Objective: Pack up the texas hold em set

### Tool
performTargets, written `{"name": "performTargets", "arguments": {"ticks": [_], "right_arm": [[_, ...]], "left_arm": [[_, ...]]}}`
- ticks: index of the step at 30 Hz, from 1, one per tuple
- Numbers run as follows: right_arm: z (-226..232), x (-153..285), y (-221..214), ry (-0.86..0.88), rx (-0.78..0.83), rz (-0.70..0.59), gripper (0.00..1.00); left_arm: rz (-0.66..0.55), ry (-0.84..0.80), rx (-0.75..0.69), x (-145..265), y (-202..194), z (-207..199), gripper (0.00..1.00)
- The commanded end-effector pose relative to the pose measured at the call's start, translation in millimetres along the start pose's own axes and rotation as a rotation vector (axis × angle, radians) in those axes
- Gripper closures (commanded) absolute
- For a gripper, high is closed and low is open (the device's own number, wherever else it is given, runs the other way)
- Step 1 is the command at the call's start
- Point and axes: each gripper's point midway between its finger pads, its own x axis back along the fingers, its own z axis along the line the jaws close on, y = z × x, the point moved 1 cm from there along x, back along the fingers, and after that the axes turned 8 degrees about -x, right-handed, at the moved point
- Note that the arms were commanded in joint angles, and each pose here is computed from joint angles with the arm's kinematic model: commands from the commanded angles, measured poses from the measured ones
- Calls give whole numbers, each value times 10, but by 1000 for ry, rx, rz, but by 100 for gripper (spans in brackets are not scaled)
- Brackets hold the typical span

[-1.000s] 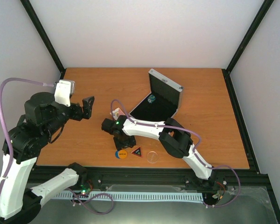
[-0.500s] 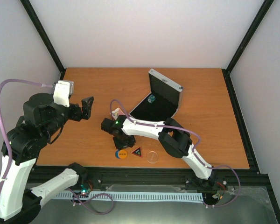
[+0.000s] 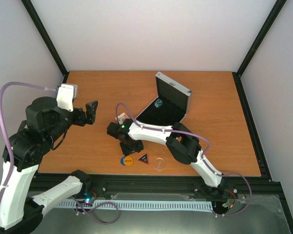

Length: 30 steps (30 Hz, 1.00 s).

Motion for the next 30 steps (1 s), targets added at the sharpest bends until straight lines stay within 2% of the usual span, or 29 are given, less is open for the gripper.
{"name": "performTargets", "arguments": {"ticks": [1, 3, 11, 19, 30], "right_arm": [[-13, 42, 125, -13, 7, -42, 41], [84, 163, 247, 13, 4, -71, 31], [445, 302, 548, 92, -15, -116, 26], [469, 110, 753, 89, -92, -155, 29], [316, -26, 903, -8, -126, -216, 29]], "left_arm": [[17, 22, -17, -7, -35, 38, 0], [17, 25, -17, -10, -34, 42, 0], [12, 33, -24, -4, -11, 55, 0], [9, 32, -21, 22, -6, 59, 0], [23, 19, -22, 29, -78, 42, 0]]}}
